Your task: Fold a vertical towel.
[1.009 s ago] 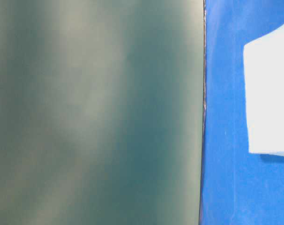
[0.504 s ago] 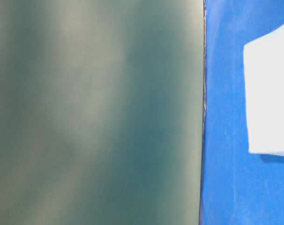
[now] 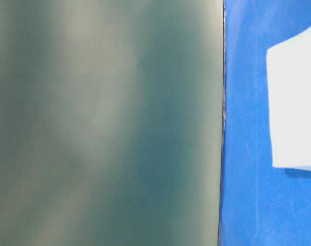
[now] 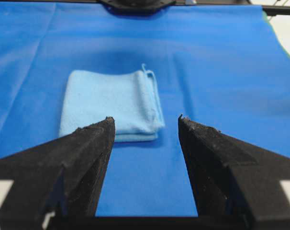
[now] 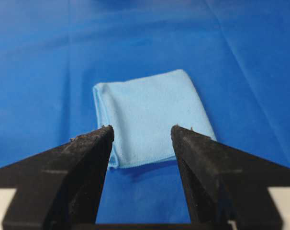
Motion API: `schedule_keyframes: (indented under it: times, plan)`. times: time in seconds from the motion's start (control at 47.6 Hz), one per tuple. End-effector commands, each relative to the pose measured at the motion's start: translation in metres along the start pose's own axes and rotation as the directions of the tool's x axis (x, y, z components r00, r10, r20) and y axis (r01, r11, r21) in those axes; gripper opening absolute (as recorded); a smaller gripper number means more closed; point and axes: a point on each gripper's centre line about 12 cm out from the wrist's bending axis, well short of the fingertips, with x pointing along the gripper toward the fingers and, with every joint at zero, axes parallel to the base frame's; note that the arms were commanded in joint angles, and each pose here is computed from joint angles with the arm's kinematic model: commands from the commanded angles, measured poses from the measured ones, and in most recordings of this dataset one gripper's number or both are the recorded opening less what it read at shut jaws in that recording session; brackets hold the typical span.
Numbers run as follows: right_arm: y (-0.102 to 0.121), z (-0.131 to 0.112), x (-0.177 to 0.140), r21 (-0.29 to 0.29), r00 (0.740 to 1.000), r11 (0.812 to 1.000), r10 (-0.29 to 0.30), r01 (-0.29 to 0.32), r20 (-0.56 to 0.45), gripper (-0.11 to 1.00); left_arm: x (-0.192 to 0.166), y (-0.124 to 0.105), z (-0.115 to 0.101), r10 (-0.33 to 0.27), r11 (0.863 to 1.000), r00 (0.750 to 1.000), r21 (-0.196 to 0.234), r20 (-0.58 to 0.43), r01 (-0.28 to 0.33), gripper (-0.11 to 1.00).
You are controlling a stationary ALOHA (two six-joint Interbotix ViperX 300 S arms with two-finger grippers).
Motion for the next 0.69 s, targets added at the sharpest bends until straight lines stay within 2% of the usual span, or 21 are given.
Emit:
schedule_keyframes:
  times: [0.0,0.672]
  plan:
    - [-0.0002,0.0027,0.0019,0.001,1.000,1.000,-0.003,0.003,-0.003,0.58,0.0011,0.0005,0.0045,0.004,1.000,1.000,-0.002,0.008,-0.004,0.53]
    - [-0.0003,0.0013,0.0029,0.001,1.000,1.000,-0.004,0.004,-0.010,0.58,0.0011,0.0003,0.0045,0.003,1.000,1.000,-0.002,0.008,-0.003,0.53]
